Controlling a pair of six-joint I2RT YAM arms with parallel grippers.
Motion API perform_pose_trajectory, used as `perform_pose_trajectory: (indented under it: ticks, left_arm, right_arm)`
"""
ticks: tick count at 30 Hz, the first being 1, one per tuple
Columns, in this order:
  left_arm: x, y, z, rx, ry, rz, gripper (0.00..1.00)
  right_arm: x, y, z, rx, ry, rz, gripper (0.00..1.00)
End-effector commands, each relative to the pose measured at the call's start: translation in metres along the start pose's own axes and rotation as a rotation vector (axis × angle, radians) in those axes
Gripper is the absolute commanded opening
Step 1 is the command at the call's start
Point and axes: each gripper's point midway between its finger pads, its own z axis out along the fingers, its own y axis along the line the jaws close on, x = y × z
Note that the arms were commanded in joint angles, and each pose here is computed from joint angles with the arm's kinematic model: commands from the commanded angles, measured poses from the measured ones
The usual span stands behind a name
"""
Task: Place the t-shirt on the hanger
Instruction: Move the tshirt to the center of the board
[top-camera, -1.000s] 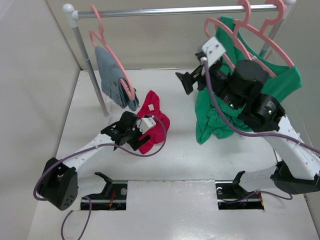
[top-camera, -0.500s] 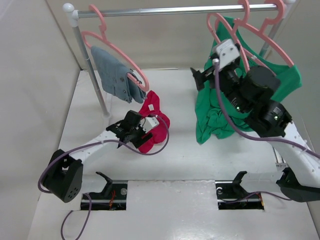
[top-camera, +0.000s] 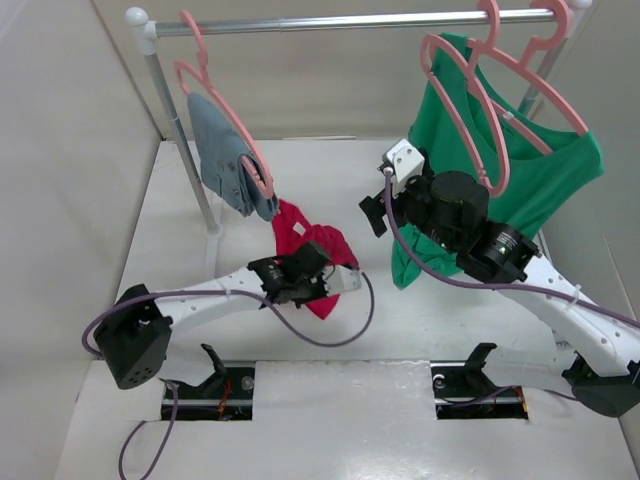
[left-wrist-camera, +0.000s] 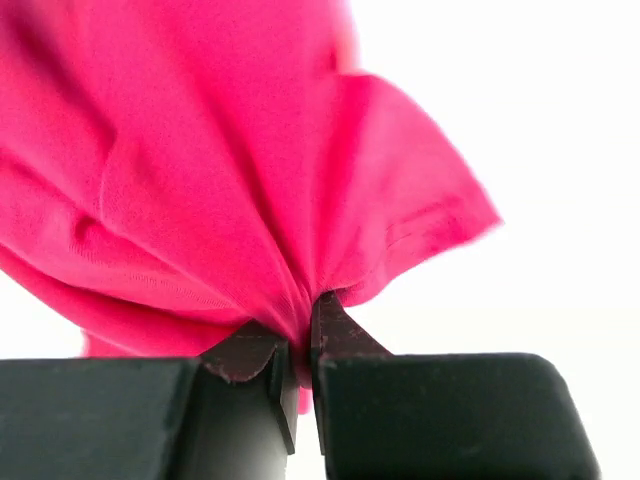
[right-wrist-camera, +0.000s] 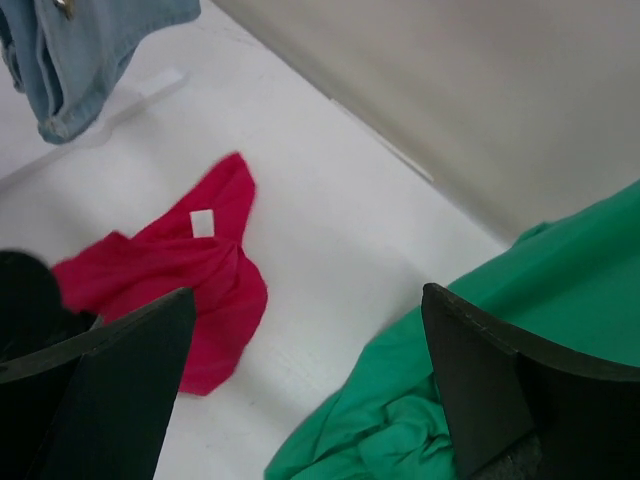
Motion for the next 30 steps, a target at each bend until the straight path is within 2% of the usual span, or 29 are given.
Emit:
perform_pose_trajectory:
  ticks: [1, 2, 3, 4, 5, 9, 12, 14, 18, 20, 24, 26, 30]
  left_arm:
    - [-0.041, -0.037, -0.034, 0.138, -0.106, 0.162, 0.0]
    - [-0.034, -0.044, -0.038, 0.181, -0.076, 0.163, 0.0]
    - [-0.026, -0.05, -0.035, 0.21, -0.051, 0.177, 0.04]
    - [-0.019, -0.055, -0.035, 0.231, -0.035, 0.188, 0.39]
    - [-0.009, -0.058, -0.035, 0.247, -0.003, 0.197, 0.47]
    - [-0.003, -0.043, -0.04, 0.213, -0.012, 0.088, 0.65]
    - [-0.016, -0.001, -0.053, 0.058, -0.107, -0.062, 0.66]
    - [-0.008, 0.027, -0.057, -0.018, -0.107, -0.226, 0.64]
    - [0.005, 0.05, -0.066, 0.007, -0.142, -0.378, 0.6]
    - [0.012, 0.041, -0.063, 0.054, -0.135, -0.374, 0.6]
    - [0.027, 0.031, -0.055, 0.078, -0.095, -0.333, 0.61]
    - [0.028, 0.024, -0.051, 0.105, -0.085, -0.317, 0.67]
    - [0.032, 0.0, -0.03, 0.145, -0.002, -0.232, 0.7]
  right_arm:
    - [0.012, -0.003, -0.001, 0.01, 0.022, 0.118, 0.99]
    - [0.022, -0.01, 0.0, 0.023, 0.049, 0.138, 0.99]
    - [0.041, -0.005, 0.007, 0.006, 0.106, 0.158, 0.99]
    - [0.05, -0.005, 0.011, -0.002, 0.133, 0.172, 0.99]
    - [0.057, -0.001, 0.014, -0.029, 0.148, 0.188, 0.99]
    - [0.09, 0.004, 0.033, -0.052, 0.228, 0.216, 0.96]
    - [0.113, 0.023, 0.055, -0.126, 0.287, 0.211, 0.94]
    - [0.132, 0.037, 0.073, -0.183, 0.326, 0.188, 0.91]
    - [0.147, 0.083, 0.095, -0.365, 0.333, 0.176, 0.89]
    - [0.153, 0.112, 0.102, -0.49, 0.332, 0.161, 0.89]
    - [0.189, 0.137, 0.11, -0.581, 0.425, 0.155, 0.86]
    - [0.198, 0.144, 0.111, -0.609, 0.447, 0.164, 0.83]
    - [0.224, 0.148, 0.116, -0.632, 0.501, 0.193, 0.57]
